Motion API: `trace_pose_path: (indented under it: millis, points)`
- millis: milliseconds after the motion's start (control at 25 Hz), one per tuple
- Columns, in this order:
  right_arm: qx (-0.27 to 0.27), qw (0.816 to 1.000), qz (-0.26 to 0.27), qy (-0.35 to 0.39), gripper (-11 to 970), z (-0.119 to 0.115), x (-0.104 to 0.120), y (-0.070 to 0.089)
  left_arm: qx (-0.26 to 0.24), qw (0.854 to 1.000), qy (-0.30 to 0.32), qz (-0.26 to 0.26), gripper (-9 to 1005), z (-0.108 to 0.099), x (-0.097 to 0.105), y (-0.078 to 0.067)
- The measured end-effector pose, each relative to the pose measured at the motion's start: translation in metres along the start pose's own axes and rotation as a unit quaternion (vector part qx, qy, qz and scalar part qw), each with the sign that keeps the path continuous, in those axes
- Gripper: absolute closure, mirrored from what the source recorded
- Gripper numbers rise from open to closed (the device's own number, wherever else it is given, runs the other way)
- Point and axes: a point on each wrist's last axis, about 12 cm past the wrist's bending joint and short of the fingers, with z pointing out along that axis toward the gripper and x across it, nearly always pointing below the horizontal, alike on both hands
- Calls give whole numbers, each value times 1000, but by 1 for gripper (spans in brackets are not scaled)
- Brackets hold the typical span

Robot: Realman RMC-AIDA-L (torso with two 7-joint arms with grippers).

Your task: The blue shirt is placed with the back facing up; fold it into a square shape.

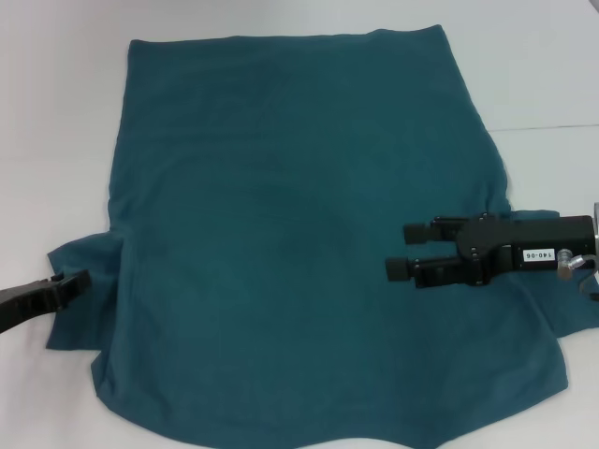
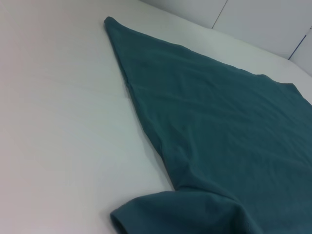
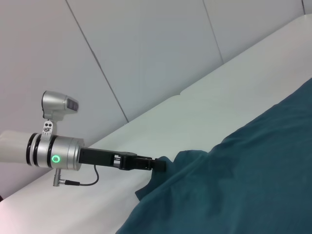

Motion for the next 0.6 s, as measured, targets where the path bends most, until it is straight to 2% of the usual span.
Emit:
trace_pose_path:
  millis: [80, 320, 520, 600]
  points:
    - [1, 1000, 0, 0, 31, 0, 0, 0, 0, 1000, 0, 0, 613, 0, 0, 0]
    - [0, 1000, 2, -3, 31, 2, 1, 1, -6, 1000, -2, 2, 818, 0, -3, 2]
    - [2, 1000, 5, -9, 31, 2, 2, 1, -26, 1000, -10, 7, 996, -5, -10, 11]
    - [1, 1000, 7, -12, 31, 3, 2, 1, -35, 999, -14, 11, 996, -6, -15, 15]
